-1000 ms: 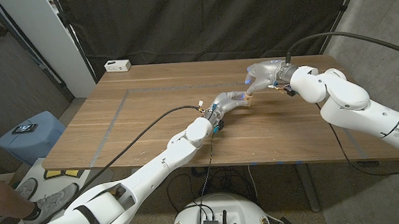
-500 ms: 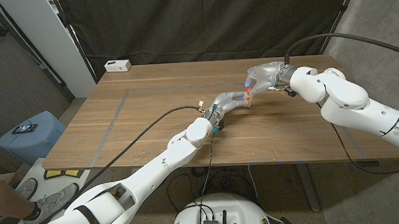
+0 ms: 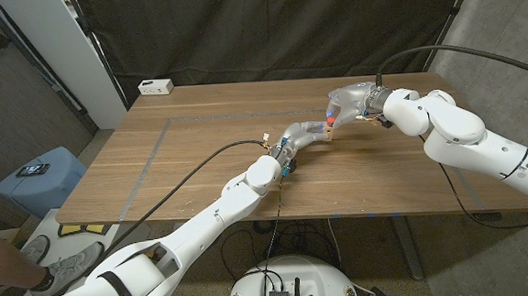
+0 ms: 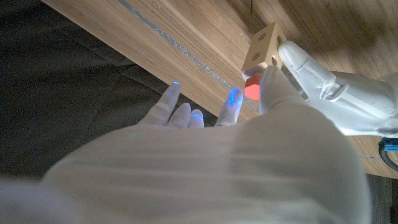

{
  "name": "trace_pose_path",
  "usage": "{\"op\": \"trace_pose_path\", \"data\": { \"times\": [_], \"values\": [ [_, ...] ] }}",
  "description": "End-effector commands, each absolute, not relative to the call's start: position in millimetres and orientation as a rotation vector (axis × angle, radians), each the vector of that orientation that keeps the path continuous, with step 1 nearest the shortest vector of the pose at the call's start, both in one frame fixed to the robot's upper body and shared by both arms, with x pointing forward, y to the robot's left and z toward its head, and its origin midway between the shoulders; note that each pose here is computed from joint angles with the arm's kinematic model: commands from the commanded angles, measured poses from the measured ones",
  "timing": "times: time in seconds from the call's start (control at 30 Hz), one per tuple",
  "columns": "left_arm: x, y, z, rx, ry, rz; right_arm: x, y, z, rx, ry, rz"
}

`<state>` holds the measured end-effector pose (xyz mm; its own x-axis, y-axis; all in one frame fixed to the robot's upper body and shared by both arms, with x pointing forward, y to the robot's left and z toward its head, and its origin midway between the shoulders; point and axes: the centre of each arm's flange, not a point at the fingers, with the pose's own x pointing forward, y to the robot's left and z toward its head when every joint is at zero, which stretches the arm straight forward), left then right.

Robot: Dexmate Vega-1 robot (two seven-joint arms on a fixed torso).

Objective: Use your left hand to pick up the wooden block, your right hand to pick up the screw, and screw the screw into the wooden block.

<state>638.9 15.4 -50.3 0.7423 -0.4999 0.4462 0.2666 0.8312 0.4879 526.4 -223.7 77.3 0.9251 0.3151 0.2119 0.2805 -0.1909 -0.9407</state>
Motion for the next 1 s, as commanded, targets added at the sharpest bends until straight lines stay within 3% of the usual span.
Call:
{"op": "trace_pose_path", "data": {
  "times": [0.03,1.0],
  "values": [
    [641.0,15.0,-49.3,0.417,-0.600,-0.434,527.9,-225.2,75.2,-1.784,-0.450,0.026],
    [643.3,13.0,-47.4,0.419,-0.598,-0.439,534.2,-222.6,79.3,-1.770,-0.464,0.029]
  ]
}}
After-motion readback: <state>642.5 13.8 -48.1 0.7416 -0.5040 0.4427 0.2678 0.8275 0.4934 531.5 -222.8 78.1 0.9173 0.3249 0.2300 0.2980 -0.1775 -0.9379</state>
